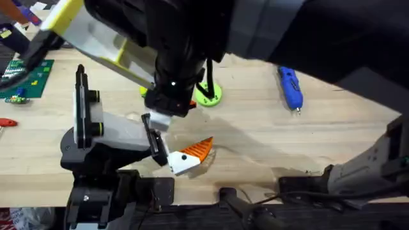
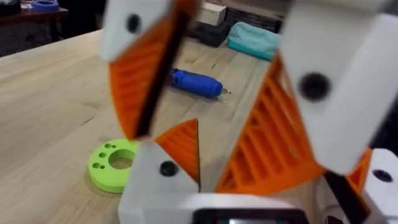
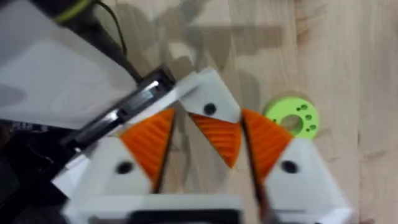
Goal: Pick up the gripper from the table and insert it into the empty holder that is missing its gripper. Then pick up a screw, insert it into the mounting hole, and use the screwdriver to tighten it. Finally, clean up the table by picking up the vegetable and placing it into the bucket.
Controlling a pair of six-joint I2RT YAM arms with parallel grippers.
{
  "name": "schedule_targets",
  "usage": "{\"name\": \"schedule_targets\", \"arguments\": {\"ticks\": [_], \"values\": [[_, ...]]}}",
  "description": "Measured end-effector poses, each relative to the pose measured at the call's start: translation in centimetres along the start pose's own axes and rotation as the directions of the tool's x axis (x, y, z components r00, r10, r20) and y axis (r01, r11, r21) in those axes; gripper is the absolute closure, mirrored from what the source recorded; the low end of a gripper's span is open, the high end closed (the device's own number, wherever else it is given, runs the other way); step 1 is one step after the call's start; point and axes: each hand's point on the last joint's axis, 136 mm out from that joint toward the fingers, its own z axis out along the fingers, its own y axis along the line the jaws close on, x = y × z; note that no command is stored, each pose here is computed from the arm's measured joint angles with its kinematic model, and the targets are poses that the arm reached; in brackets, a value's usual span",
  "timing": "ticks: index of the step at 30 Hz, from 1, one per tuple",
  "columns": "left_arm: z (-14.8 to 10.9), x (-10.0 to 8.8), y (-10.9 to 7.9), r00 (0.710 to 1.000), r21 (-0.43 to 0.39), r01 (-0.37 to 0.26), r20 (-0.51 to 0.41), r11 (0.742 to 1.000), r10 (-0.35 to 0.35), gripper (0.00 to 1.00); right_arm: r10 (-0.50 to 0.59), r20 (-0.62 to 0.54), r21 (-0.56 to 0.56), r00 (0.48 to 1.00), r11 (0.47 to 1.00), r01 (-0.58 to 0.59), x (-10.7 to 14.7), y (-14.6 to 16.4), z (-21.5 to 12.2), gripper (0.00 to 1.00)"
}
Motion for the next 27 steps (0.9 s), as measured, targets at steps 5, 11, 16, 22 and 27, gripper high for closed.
{"name": "schedule_targets", "arguments": {"ticks": [5,11,16,22,27], "values": [[0.0,0.0,0.0,1.000,0.001,-0.001,0.000,1.000,0.001,0.013,0.016,-0.006,0.025,1.000,1.000,-0.016,0.3,-1.2,-0.4,0.008],[0.0,0.0,0.0,1.000,0.001,-0.003,0.000,1.000,0.003,0.050,0.009,-0.021,0.007,1.000,1.000,-0.008,0.9,-0.3,-1.2,0.005],[0.0,0.0,0.0,1.000,0.002,-0.006,0.000,1.000,0.006,0.208,0.007,-0.013,-0.005,1.000,1.000,-0.008,1.9,0.5,-3.4,0.004],[0.0,0.0,0.0,1.000,0.000,-0.009,0.000,1.000,0.009,0.968,0.041,0.024,0.002,0.999,0.999,-0.041,3.7,0.1,-7.3,0.003],[0.0,0.0,0.0,1.000,0.000,-0.009,0.000,1.000,0.009,0.996,0.072,0.028,-0.046,0.997,0.996,-0.070,5.2,0.1,-9.0,0.004]]}}
